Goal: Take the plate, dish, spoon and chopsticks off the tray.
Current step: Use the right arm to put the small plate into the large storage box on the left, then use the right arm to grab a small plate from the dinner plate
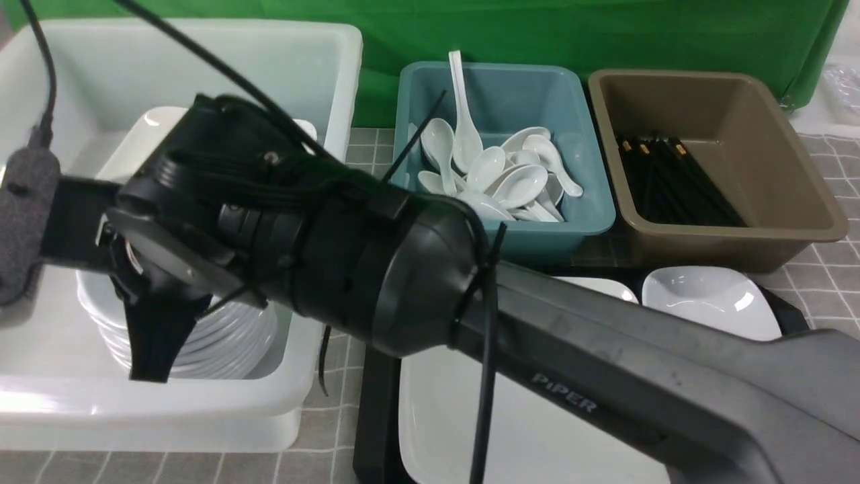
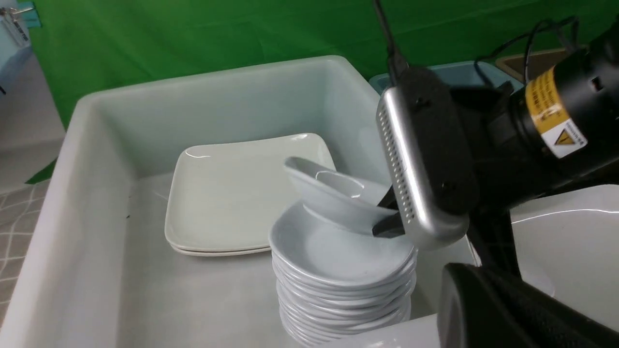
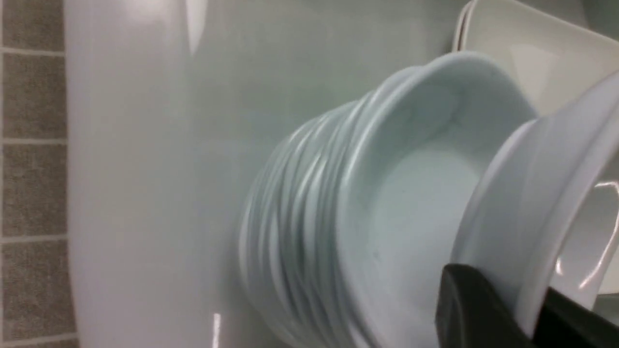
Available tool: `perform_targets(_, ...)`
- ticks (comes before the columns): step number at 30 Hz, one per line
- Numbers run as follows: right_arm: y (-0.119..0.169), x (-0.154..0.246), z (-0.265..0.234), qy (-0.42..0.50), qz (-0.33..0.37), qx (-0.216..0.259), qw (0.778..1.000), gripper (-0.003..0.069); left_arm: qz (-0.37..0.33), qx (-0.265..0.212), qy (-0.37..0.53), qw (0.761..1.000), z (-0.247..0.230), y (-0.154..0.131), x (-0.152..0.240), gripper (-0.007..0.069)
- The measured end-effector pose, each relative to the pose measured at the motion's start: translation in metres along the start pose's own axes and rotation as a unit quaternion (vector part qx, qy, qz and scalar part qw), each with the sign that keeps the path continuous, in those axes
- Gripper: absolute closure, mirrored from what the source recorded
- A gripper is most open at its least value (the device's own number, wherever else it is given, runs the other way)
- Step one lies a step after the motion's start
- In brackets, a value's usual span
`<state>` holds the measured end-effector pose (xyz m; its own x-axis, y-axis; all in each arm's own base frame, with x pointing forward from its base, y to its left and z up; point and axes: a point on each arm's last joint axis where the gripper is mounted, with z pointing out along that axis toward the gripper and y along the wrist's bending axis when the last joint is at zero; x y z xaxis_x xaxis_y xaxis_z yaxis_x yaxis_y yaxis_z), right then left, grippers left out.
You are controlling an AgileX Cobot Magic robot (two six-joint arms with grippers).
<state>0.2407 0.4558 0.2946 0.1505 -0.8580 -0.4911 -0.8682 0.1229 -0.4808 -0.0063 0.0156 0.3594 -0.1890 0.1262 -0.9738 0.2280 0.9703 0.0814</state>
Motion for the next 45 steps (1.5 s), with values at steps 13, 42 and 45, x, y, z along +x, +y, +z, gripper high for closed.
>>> perform_targets(13, -0.001, 0.002, -0.059, 0.071, 0.023, -0.018, 0.997, -0.0003, 0.010, 0.073, -0.007, 0.997, 0.012, -0.015, -0.009, 0.0617)
perform_targets(42, -0.040, 0.366, -0.100, 0.327, 0.337, 0.018, 0.883, 0.0181, 0.073, 0.186, 0.007, 0.980, 0.071, -0.042, -0.032, 0.0617)
perform_targets(45, -0.042, 0.371, -0.086, 0.313, 0.325, 0.019, 0.892, 0.0156, 0.078, 0.186, 0.006, 0.979, 0.071, -0.042, -0.032, 0.0617)
